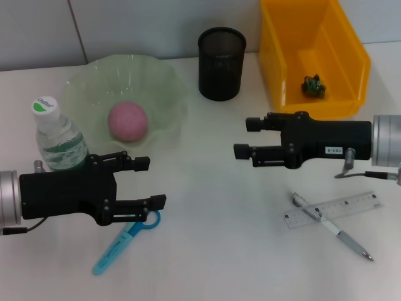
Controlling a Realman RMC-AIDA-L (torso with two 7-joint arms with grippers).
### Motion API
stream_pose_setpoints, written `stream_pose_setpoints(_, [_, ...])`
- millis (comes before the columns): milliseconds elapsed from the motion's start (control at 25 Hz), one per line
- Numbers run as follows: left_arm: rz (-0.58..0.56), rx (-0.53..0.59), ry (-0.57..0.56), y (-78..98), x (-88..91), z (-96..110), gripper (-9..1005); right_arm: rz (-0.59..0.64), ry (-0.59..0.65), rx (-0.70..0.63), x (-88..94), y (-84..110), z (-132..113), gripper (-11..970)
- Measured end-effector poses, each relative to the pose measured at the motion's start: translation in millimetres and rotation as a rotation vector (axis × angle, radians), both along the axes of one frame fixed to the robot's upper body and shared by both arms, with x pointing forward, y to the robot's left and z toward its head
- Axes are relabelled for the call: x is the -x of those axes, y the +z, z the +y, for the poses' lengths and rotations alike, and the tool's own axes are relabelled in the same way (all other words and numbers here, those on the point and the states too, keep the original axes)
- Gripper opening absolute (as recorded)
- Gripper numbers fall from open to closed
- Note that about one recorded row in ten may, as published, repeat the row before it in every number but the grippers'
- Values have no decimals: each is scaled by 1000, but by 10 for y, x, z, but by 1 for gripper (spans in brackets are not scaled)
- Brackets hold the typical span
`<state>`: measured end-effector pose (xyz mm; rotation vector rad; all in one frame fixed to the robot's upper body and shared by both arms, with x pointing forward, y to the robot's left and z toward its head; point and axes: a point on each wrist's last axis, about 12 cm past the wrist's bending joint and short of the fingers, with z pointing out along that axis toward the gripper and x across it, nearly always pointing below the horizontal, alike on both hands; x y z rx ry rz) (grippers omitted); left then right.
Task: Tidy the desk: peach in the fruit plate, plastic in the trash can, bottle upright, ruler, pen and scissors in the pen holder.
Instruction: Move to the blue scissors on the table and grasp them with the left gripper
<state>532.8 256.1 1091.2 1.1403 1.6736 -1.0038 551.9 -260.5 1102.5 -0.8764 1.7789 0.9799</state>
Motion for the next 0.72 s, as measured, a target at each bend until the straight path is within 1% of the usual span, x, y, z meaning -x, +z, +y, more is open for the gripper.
stream_pose_setpoints(200, [13,9,-1,-37,16,-21,824,47,45,62,27,65,-45,716])
stream_pose_setpoints(440, [24,14,-26,-53,69,-26,824,95,113,181,-8,196,-11,715])
stream_pose_setpoints(720, [25,25,-12,-42,63,-3,824,85,133,200,-29,249,11,713])
